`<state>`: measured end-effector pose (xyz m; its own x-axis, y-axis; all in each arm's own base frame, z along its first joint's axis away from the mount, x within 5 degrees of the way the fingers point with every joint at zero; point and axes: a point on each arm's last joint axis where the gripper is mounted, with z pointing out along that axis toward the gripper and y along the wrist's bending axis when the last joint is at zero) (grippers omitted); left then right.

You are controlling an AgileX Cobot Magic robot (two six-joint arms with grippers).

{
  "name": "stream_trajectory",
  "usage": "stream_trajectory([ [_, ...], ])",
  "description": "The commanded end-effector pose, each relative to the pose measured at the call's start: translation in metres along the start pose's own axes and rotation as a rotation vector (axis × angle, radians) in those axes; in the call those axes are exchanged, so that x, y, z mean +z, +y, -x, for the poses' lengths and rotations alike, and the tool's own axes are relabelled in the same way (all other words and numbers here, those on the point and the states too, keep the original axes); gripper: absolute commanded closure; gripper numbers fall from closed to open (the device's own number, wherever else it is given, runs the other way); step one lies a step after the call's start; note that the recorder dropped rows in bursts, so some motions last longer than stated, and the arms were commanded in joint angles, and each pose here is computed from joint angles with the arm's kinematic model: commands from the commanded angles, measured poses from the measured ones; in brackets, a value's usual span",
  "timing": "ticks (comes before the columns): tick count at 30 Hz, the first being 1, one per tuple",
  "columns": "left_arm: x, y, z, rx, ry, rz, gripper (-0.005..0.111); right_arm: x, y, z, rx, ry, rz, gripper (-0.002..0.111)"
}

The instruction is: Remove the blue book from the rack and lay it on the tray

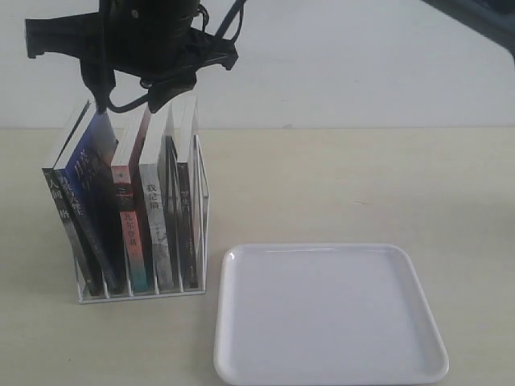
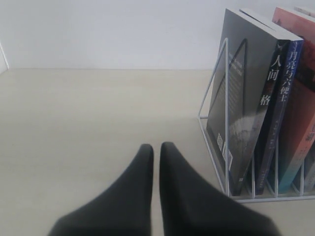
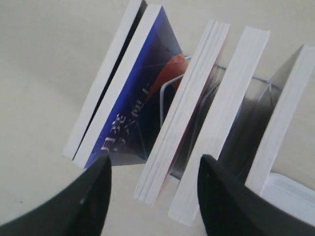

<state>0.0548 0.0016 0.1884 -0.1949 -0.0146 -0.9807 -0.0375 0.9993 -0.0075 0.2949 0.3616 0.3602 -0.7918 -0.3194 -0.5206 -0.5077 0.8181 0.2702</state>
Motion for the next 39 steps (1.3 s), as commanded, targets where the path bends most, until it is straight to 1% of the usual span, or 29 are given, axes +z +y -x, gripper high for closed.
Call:
stream_trajectory([
  [1,0.000,0.000,0.000,-0.001,-0.007,0.001,0.103,-0.003,0.002,0.001,-0.007,-0.012,0.005,0.057],
  [6,0.000,0.000,0.000,-0.001,-0.007,0.001,0.103,-0.002,0.000,0.001,-0.008,-0.016,-0.009,0.057],
  [11,0.000,0.000,0.000,-0.001,-0.007,0.001,0.103,0.015,-0.002,-0.002,-0.007,0.016,-0.036,0.057],
  [14,0.000,0.000,0.000,-0.001,-0.007,0.001,0.103,0.024,0.002,-0.003,-0.018,0.012,-0.028,0.057],
  [18,0.000,0.000,0.000,-0.001,-0.007,0.001,0.103,0.026,0.007,-0.002,-0.024,-0.011,-0.013,0.057],
  [22,0.000,0.000,0.000,-0.001,-0.007,0.001,0.103,0.029,0.007,-0.002,-0.020,-0.014,-0.012,0.057],
  [30,0.000,0.000,0.000,-0.001,-0.007,0.001,0.103,0.051,0.008,-0.007,-0.013,0.014,-0.020,0.057],
  [39,0.000,0.000,0.000,-0.001,-0.007,0.001,0.103,0.055,0.007,-0.007,0.017,0.013,-0.029,0.057],
])
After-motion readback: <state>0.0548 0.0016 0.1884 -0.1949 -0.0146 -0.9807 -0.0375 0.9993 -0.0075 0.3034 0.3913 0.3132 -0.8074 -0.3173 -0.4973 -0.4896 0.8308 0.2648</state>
